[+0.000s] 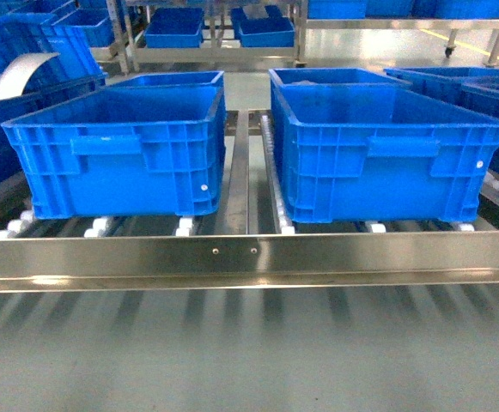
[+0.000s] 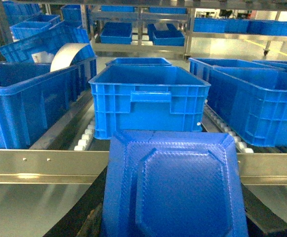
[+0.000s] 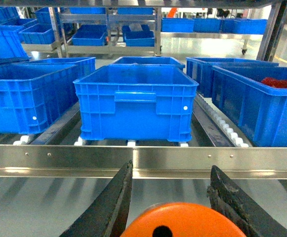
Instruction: Sort blue parts and orange caps into right shelf containers
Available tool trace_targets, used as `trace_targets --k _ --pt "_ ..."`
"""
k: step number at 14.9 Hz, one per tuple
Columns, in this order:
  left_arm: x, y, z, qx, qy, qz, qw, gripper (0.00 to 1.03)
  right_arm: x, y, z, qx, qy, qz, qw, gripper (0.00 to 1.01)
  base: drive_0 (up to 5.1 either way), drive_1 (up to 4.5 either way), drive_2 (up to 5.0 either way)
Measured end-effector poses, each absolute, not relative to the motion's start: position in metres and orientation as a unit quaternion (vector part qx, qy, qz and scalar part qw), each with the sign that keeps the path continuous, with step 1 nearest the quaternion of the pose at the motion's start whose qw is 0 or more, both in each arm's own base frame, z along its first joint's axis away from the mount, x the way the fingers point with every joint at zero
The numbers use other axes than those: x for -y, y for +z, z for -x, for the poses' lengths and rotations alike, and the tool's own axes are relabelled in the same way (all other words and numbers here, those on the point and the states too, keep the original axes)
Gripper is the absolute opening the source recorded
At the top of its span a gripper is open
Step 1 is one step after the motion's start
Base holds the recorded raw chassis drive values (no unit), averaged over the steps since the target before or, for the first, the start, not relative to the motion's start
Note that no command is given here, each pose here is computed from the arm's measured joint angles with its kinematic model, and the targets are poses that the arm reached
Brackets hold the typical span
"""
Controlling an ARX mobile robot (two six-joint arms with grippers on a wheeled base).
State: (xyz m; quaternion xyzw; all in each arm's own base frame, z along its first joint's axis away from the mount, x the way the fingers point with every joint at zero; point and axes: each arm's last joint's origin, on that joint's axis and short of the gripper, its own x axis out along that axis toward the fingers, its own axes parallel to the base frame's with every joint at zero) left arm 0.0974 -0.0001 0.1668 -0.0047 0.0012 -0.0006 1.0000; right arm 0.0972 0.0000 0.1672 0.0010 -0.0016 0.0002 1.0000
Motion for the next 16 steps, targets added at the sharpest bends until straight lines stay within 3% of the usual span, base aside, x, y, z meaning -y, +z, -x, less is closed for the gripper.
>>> trace_targets --k 16 --pt "0.0001 0.1668 -0.0974 -0.002 0.000 0.003 1.000 0.44 0.0000 0.1671 -0.0972 0.001 0.000 -0.001 1.000 0.42 0.0 0.24 -0.2"
